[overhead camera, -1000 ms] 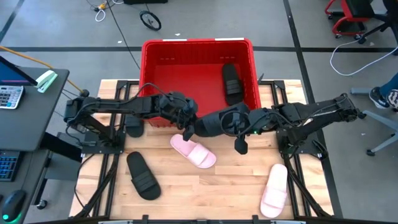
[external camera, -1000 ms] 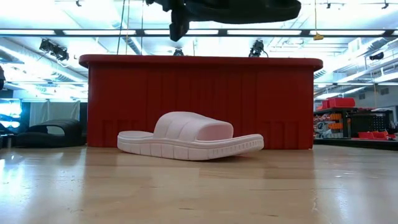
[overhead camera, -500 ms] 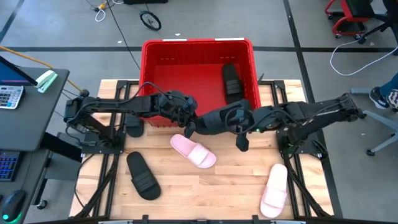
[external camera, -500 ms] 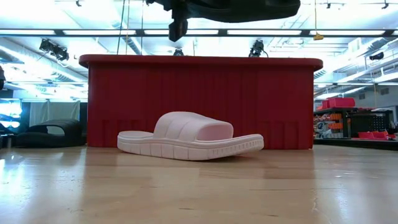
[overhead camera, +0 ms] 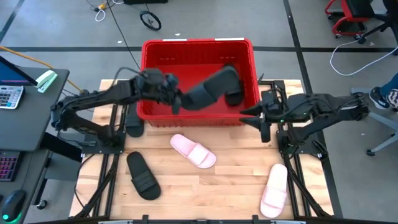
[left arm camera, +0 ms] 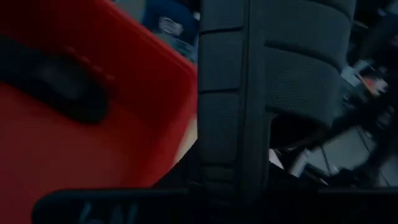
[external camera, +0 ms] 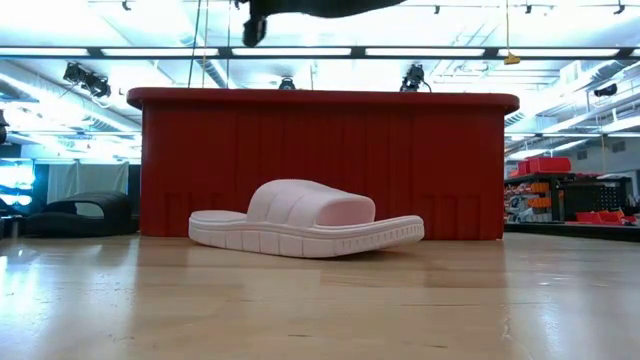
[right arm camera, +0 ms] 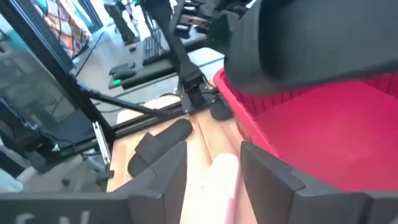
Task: Pick and place slides into bin
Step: Put the black slide into the red bin
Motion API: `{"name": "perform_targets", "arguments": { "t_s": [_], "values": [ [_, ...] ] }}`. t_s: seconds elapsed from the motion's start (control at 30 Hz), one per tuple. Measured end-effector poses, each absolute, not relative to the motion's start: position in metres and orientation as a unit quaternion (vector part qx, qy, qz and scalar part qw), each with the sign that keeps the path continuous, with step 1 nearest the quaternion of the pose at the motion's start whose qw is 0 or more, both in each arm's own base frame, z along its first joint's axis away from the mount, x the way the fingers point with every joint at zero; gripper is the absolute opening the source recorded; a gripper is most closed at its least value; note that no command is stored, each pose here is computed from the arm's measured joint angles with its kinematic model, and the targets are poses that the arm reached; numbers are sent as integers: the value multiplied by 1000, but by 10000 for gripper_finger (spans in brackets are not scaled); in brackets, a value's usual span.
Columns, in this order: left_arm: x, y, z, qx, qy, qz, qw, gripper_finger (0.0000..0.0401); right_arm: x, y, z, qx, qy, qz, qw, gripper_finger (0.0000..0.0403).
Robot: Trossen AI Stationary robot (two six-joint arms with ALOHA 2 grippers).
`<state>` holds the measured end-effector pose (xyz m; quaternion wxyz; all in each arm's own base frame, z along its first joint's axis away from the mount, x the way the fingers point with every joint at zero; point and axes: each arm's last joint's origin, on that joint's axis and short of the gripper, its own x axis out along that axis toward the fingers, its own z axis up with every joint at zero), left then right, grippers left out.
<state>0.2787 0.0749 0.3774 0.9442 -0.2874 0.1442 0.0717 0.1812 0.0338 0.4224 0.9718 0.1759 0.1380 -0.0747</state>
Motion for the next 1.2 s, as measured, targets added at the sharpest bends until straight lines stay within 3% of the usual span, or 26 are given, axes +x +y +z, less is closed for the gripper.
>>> {"name": "perform_targets", "arguments": {
  "t_s": [0.4,0.73,1.2],
  "values": [
    [255,156,366,-328,130,160,922,47,176,23,425,108,98,-229,962,153],
    [272,206,336,-375,96,212,897,47,173,11,428,65,35,-461,884,151],
    [301,230,274,-441,159,245,849,47,171,-17,428,48,29,-558,828,148]
  ]
}}
